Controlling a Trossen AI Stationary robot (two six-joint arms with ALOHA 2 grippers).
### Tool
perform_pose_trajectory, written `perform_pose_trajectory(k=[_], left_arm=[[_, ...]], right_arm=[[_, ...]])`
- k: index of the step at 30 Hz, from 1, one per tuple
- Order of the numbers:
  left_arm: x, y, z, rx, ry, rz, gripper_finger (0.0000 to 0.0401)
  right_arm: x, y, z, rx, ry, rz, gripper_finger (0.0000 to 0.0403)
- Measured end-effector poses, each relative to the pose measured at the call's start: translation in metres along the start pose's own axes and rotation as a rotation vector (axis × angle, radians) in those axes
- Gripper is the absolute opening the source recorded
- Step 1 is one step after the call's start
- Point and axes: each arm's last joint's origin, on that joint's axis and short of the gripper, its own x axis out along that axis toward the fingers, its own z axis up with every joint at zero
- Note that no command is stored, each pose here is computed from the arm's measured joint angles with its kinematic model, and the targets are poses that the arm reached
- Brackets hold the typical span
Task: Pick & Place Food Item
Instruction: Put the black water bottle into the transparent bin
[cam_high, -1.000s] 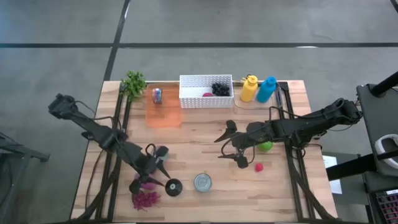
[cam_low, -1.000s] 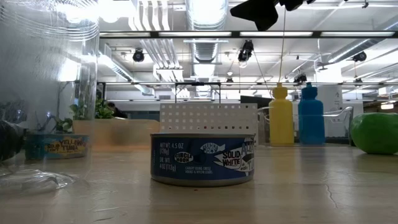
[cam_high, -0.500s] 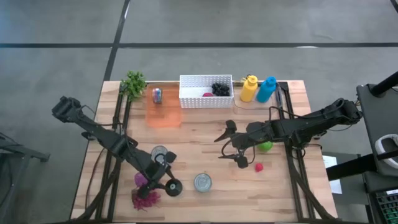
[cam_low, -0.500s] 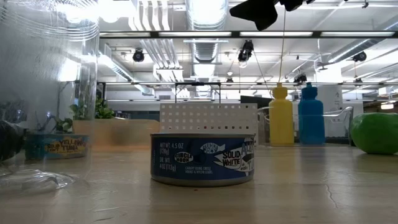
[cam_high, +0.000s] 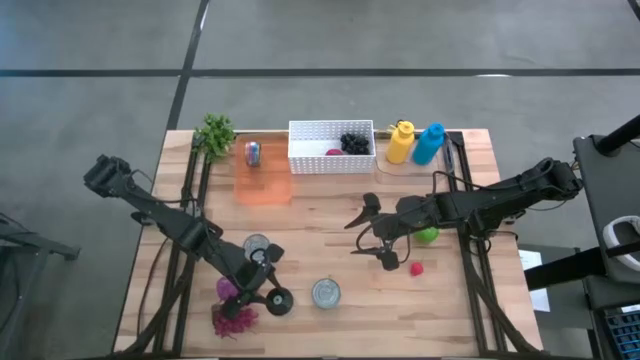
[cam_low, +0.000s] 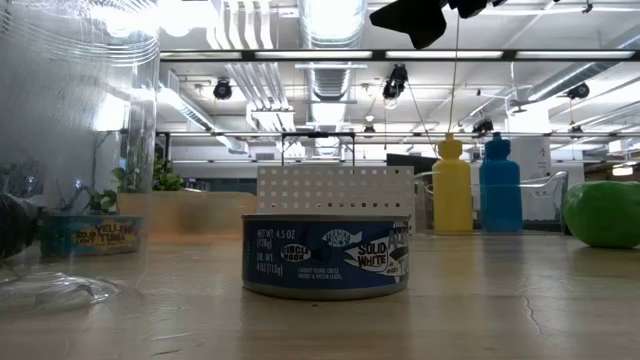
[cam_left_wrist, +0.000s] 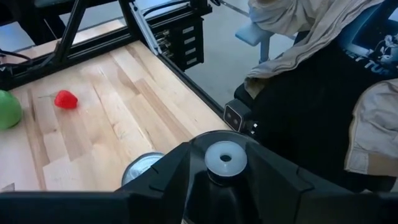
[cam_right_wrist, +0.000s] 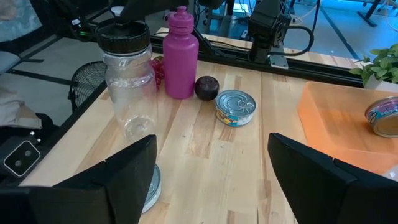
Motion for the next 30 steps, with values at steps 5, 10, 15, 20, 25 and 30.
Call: perform_pose_trajectory(k=[5, 10, 15, 20, 25, 30], left_arm=[[0.0000, 0.0000, -0.0002, -0.001, 0.002, 0.000, 0.0149], [0.0001, -0.0001, -0.0010, -0.001, 0.009, -0.001, 0.0138], [0.0001, -0.0001, -0.0010, -0.001, 0.008, -0.001, 0.0131], [0.0001, 0.0000, -0.0009, -0.001, 0.006, -0.001, 0.0129], [0.0001, -0.0001, -0.0008, -0.001, 0.005, -0.001, 0.0128], [0.0001, 0.0000, 0.0011, 0.001, -0.014, 0.001, 0.0126]], right_arm=[[0.0000, 0.0000, 0.0000, 0.001, 0.000, 0.000, 0.0301], [0.0001, 0.0000, -0.0002, 0.000, 0.002, 0.000, 0.0310], [0.0001, 0.0000, -0.0002, 0.000, 0.002, 0.000, 0.0317], [0.0003, 0.0000, -0.0004, -0.005, 0.003, 0.000, 0.0323], [0.0003, 0.0000, -0.0004, -0.008, 0.003, 0.000, 0.0324], [0.0003, 0.0000, -0.0004, -0.008, 0.003, 0.000, 0.0316]])
